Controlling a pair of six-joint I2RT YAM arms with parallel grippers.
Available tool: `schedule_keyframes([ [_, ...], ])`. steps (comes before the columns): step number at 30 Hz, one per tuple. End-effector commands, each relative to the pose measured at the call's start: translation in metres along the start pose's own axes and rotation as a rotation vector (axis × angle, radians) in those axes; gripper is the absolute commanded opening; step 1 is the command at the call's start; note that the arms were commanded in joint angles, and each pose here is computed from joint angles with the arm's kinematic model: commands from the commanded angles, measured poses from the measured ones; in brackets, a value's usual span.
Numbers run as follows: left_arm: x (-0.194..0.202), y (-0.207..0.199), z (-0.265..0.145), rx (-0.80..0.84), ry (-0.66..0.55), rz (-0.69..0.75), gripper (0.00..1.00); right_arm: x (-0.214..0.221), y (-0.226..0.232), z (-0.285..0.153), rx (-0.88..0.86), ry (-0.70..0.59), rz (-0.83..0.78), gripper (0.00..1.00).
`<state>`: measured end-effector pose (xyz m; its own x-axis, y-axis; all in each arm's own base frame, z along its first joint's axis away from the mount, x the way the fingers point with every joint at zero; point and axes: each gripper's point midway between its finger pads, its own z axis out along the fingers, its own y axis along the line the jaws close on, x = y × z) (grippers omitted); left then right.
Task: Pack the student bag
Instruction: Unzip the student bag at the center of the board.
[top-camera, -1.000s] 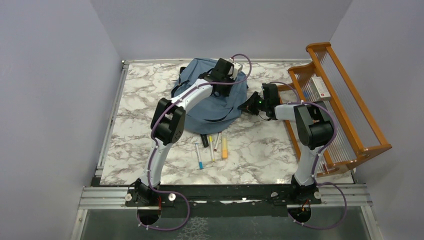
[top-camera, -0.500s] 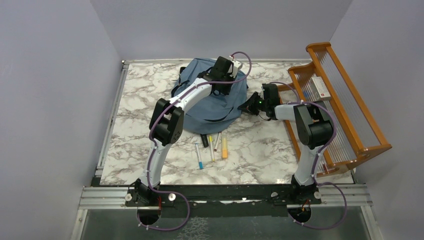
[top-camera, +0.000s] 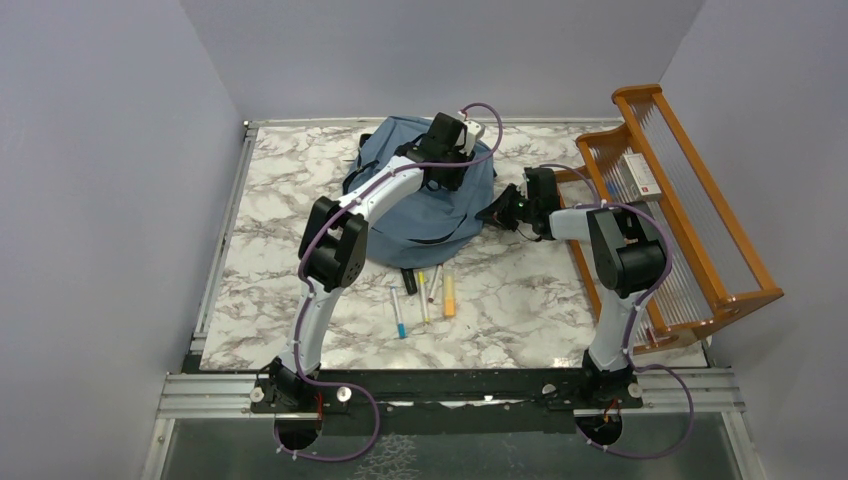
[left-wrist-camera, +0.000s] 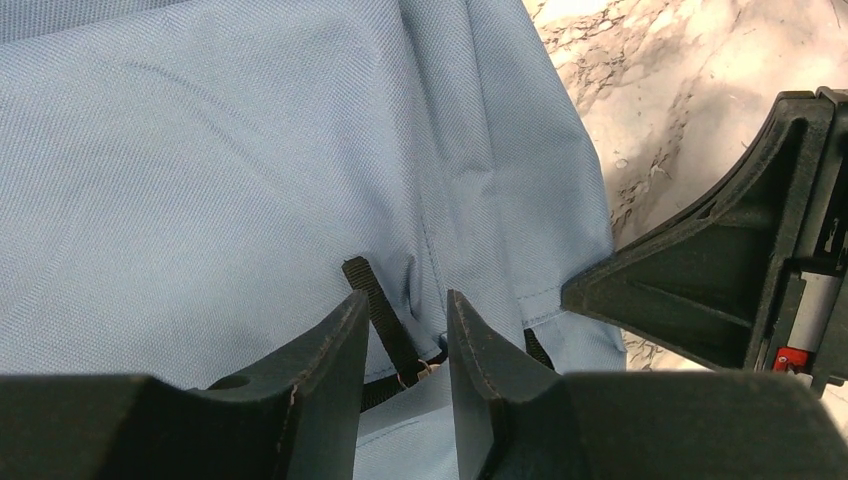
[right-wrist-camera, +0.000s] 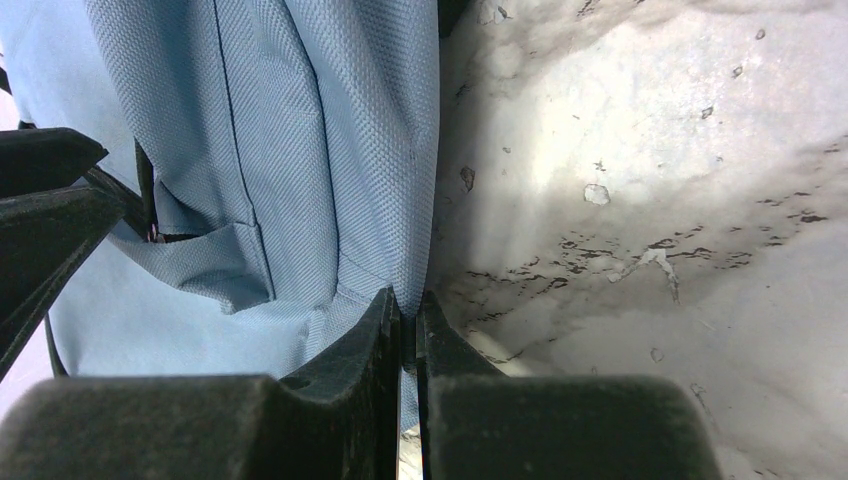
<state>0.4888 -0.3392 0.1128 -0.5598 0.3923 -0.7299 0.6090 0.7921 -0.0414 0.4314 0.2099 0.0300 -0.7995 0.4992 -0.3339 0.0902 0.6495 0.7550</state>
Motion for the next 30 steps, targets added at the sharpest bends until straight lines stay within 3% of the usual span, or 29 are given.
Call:
schedule_keyframes([
  [1,-0.007,0.007,0.001,-0.028,-0.012,0.005,0.36,0.011,-0.01,0.003,0.008,0.044,-0.002,0.11],
  [15,0.017,0.009,0.014,-0.033,0.049,0.006,0.36,0.01,-0.006,0.002,-0.001,0.049,-0.008,0.11],
  [25,0.006,0.009,0.008,-0.03,0.025,0.007,0.07,0.009,-0.005,0.001,0.001,0.049,-0.013,0.11],
  [30,-0.014,0.011,-0.007,-0.038,-0.021,0.008,0.0,0.009,-0.006,0.001,0.001,0.05,-0.013,0.11],
])
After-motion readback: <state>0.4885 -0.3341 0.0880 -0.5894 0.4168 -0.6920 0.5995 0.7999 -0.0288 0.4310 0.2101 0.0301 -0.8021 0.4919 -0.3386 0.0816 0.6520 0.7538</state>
